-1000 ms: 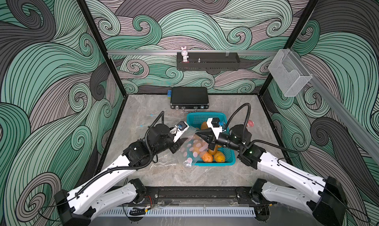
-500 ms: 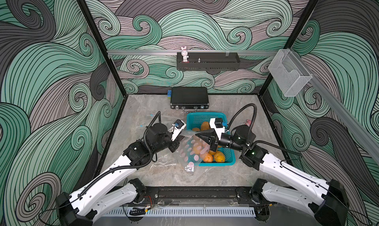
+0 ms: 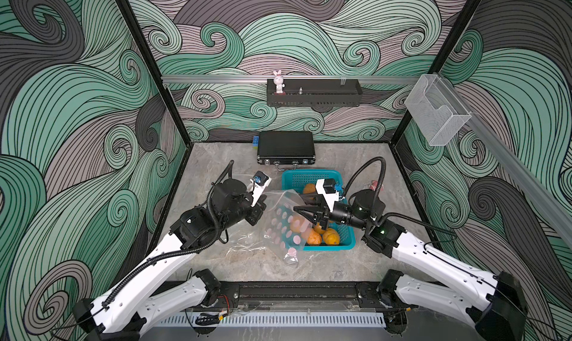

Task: Put the potatoes into a zipper bag and zip it
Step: Pick up the zipper food storage bag, then open the zipper of the food storage bag.

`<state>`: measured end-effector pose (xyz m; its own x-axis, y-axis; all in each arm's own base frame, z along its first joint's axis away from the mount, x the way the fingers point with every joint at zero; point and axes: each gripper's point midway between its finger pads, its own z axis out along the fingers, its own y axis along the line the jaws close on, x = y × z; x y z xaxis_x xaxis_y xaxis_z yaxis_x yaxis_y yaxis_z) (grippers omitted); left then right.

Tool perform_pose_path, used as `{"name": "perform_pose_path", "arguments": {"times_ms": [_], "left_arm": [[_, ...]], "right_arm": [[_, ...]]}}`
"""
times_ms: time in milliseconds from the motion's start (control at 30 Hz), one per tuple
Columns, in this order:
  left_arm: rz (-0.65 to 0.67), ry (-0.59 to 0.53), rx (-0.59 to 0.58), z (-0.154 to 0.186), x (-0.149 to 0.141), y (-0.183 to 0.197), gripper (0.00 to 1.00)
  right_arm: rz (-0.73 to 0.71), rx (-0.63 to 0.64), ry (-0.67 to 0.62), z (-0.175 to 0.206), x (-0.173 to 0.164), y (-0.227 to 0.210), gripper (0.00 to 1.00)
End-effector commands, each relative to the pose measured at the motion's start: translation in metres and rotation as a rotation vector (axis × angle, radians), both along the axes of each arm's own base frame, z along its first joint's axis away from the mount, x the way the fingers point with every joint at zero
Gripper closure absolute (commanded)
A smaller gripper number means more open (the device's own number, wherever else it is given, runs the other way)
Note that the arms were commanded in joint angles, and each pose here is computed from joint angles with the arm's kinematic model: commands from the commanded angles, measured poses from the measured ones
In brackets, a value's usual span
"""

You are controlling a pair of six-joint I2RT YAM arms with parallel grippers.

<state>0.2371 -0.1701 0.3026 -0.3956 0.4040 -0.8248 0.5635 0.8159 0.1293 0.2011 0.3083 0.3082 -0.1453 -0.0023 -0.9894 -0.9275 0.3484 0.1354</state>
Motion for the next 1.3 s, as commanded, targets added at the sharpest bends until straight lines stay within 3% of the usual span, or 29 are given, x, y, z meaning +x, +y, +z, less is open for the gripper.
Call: {"name": "perform_pose_path", "arguments": {"times_ms": [0,167,367,500,600,767,833,1033,1267], "left_arm": [[0.275,0.067,0.253,-0.002,-0.001,0.068,1.00],[0.515,0.147,0.530,0.001,0.007,0.125,1.00],[0.663,0.230,0.477,0.008,0.026,0.143,1.00],[0.542,0.372,0.340,-0.003,0.024,0.108,1.00],[0.379,0.480,0.171,-0.002,0.016,0.065,1.00],[0.070,0.553,-0.151,0.007,0.006,-0.010,1.00],[0.027,0.560,-0.227,-0.004,0.010,-0.026,1.00],[0.076,0.671,-0.247,-0.053,0.026,-0.040,1.00],[0.052,0.692,-0.242,-0.062,0.028,-0.049,1.00]], "right_arm": [[-0.175,-0.010,0.028,0.014,0.025,-0.016,0.04],[-0.182,-0.006,0.038,0.033,0.021,-0.023,0.03],[-0.198,0.052,0.147,0.040,0.024,-0.022,0.05],[-0.188,0.016,0.287,0.026,0.027,-0.013,0.08],[-0.128,0.041,0.354,0.026,0.023,0.000,0.11],[-0.098,0.065,0.445,0.029,0.031,0.016,0.13],[-0.123,0.056,0.472,0.025,0.036,0.018,0.13],[-0.224,-0.001,0.528,0.005,0.052,0.015,0.12],[-0.259,-0.075,0.596,-0.014,0.063,0.025,0.17]]}}
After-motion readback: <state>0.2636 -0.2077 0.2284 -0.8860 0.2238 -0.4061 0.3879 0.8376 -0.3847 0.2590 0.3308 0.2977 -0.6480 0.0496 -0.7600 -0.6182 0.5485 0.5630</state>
